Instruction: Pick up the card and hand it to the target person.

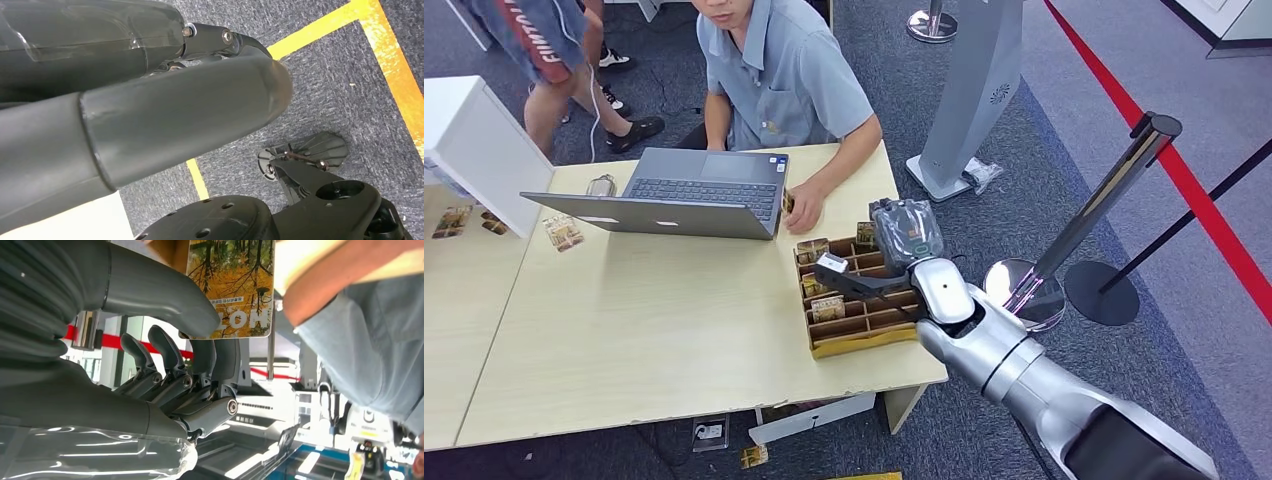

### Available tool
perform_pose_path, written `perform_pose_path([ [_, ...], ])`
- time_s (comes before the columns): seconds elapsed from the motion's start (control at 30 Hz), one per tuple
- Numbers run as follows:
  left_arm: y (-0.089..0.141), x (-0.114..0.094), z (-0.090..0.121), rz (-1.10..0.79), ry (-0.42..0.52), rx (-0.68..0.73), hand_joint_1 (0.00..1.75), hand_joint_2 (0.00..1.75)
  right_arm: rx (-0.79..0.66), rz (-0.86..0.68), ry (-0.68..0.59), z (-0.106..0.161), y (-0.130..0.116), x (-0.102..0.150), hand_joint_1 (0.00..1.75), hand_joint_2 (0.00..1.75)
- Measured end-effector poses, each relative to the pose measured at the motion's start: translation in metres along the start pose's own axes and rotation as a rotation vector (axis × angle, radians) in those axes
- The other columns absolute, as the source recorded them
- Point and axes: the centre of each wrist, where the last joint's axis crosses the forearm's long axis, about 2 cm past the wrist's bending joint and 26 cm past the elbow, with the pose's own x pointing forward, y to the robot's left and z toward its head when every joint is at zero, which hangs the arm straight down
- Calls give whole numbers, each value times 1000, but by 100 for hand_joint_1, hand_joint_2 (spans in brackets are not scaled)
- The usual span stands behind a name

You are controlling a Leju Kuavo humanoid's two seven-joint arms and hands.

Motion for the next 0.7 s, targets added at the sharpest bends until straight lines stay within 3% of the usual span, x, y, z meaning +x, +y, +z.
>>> perform_pose_path([
  [0.7, -1, 0, 0, 2, -37, 0, 0, 0, -220, -6, -55, -1, -69, 5, 149, 175],
])
